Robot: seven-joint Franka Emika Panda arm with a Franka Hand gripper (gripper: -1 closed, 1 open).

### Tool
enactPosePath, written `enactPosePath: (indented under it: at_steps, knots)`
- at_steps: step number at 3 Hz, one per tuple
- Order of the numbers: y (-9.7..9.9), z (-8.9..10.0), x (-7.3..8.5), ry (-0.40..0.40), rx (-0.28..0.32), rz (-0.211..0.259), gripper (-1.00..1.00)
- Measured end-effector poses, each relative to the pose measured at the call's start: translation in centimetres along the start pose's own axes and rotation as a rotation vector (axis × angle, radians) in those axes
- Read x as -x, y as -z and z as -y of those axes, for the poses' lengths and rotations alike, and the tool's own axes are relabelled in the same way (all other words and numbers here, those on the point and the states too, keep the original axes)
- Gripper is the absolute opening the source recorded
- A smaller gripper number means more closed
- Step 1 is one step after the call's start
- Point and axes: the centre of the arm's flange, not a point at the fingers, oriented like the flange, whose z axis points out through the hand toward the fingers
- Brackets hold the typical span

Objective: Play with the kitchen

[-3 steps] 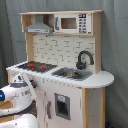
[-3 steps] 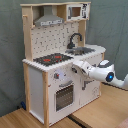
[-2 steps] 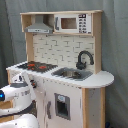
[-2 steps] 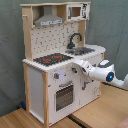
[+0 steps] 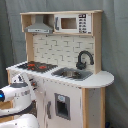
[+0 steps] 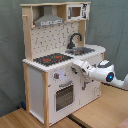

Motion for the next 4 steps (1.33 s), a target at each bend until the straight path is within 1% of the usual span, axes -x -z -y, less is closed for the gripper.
enactPosePath:
  at_steps: [1,2,3,4]
  knots:
    - [1.8,1.5,-4.6,0.039,-0.011,-0.085,1.0]
    - [3.2,2.8,-5.9,0.102,0.002,-0.075,1.0]
    - [3.7,2.3,-6.2,0.194,0.028,-0.058,1.0]
    - [5.0,2.4,-6.6,0.245,0.053,-0.033,1.0]
